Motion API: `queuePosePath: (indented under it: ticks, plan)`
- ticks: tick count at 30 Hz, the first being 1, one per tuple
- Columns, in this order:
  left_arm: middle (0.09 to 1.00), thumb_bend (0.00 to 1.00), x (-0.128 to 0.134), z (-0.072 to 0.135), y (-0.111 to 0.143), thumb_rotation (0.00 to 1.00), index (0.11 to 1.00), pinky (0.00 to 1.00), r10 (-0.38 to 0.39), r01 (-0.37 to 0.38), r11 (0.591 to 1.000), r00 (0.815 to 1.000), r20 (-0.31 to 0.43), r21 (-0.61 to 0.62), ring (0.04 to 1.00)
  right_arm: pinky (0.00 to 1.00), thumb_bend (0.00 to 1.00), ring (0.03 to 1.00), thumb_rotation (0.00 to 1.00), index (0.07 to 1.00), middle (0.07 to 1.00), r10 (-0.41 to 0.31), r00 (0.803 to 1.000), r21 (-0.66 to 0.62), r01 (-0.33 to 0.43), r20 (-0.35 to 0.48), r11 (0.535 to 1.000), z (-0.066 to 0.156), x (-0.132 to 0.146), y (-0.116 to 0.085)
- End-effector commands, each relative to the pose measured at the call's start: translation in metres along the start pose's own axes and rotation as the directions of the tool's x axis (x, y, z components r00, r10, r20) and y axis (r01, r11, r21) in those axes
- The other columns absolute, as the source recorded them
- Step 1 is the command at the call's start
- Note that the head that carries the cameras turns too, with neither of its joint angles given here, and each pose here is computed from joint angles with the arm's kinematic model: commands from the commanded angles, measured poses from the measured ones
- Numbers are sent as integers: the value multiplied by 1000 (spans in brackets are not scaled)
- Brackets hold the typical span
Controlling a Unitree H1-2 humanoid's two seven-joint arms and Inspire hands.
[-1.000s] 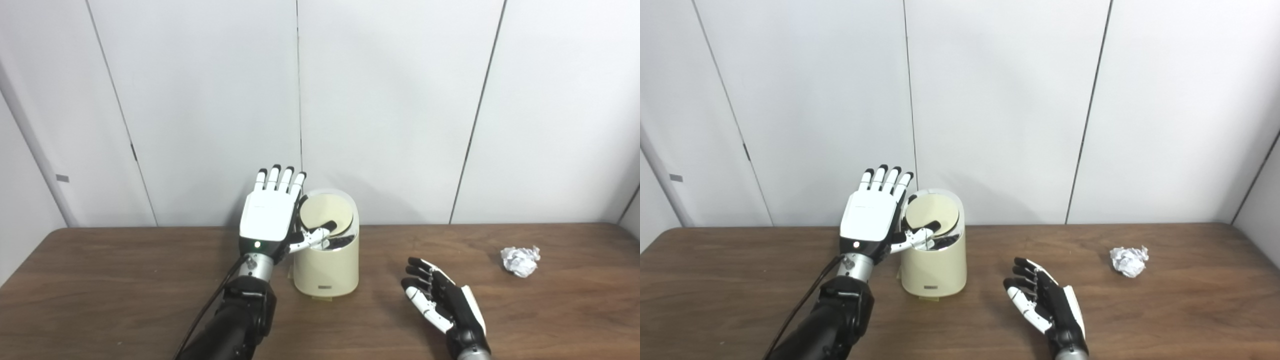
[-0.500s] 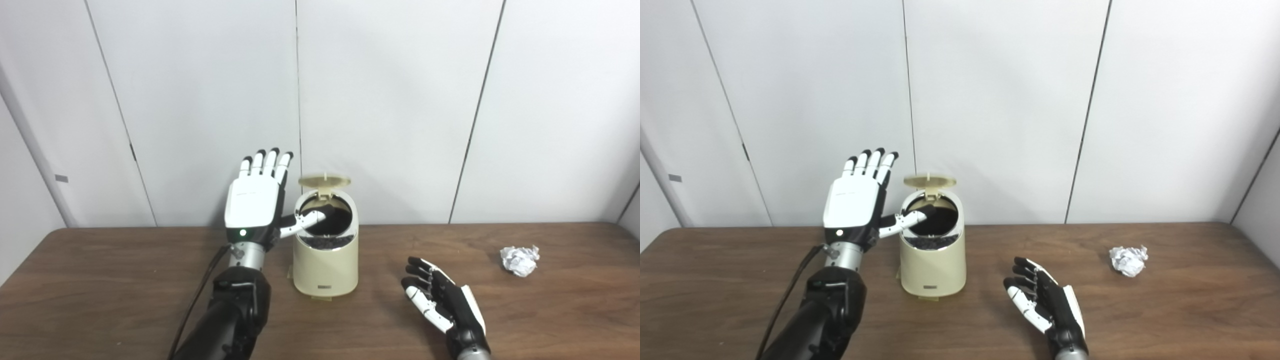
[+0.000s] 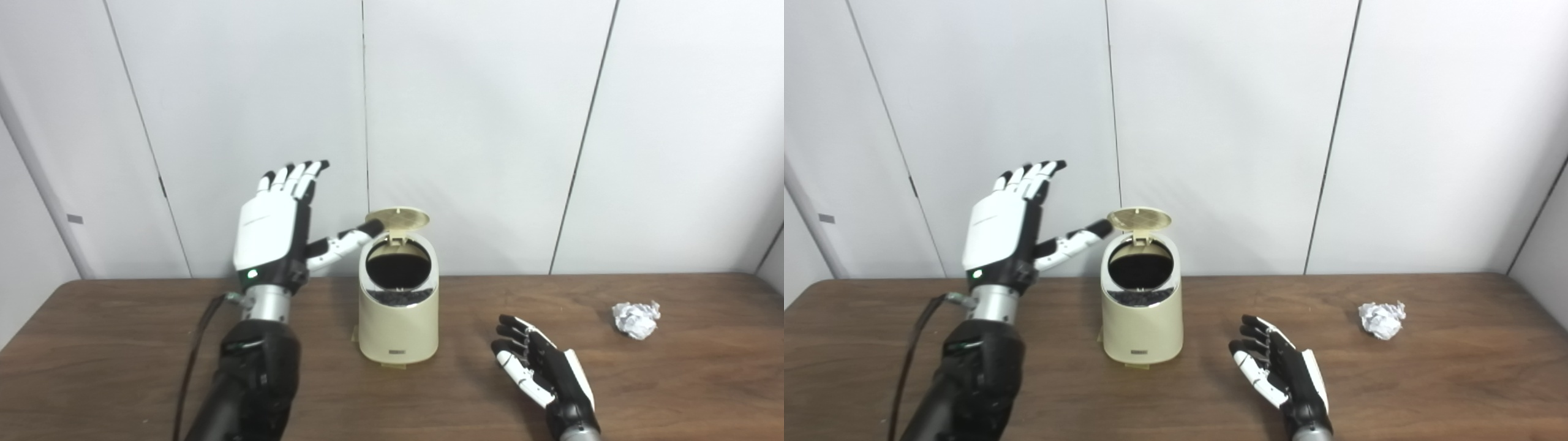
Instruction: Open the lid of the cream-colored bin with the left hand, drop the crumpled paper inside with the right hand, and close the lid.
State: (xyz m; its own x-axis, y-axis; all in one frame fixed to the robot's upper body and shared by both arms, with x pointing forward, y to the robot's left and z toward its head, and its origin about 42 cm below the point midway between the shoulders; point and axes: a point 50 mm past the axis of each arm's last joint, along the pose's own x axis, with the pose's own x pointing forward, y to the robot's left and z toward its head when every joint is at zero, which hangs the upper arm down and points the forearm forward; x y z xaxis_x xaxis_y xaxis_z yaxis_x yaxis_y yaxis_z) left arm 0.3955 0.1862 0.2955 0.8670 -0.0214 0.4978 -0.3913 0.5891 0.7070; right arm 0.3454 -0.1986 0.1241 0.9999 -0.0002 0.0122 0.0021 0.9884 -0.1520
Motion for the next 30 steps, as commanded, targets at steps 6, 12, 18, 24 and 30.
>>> queuePosePath:
  ticks: [6, 12, 18, 24, 30]
  plan:
    - [894, 474, -22, -20, 4, 1000, 891, 758, 22, 23, 916, 994, 108, -401, 866, 712, 202, 780, 433, 804, 802, 20, 1000, -5, -19, 16, 1000, 7, 6, 3]
    - [850, 270, -61, -50, -13, 920, 854, 727, 12, 39, 876, 995, 104, -480, 826, 709, 202, 777, 420, 800, 800, 21, 1000, 5, -21, 19, 1000, 7, 6, 2]
    - [819, 200, -94, -68, -31, 807, 815, 698, -34, 58, 855, 998, 56, -516, 799, 703, 205, 769, 452, 798, 795, 24, 1000, -14, -24, 18, 1000, 6, 7, 0]
    - [817, 207, -106, -75, -44, 772, 814, 697, -82, 79, 830, 996, 19, -553, 794, 703, 216, 773, 429, 796, 799, 23, 1000, 2, -23, 14, 1000, 7, 7, 2]
    - [815, 215, -114, -89, -55, 774, 815, 678, -119, 69, 800, 992, -44, -595, 791, 709, 211, 775, 430, 799, 799, 21, 1000, 0, -21, 19, 1000, 7, 7, 3]
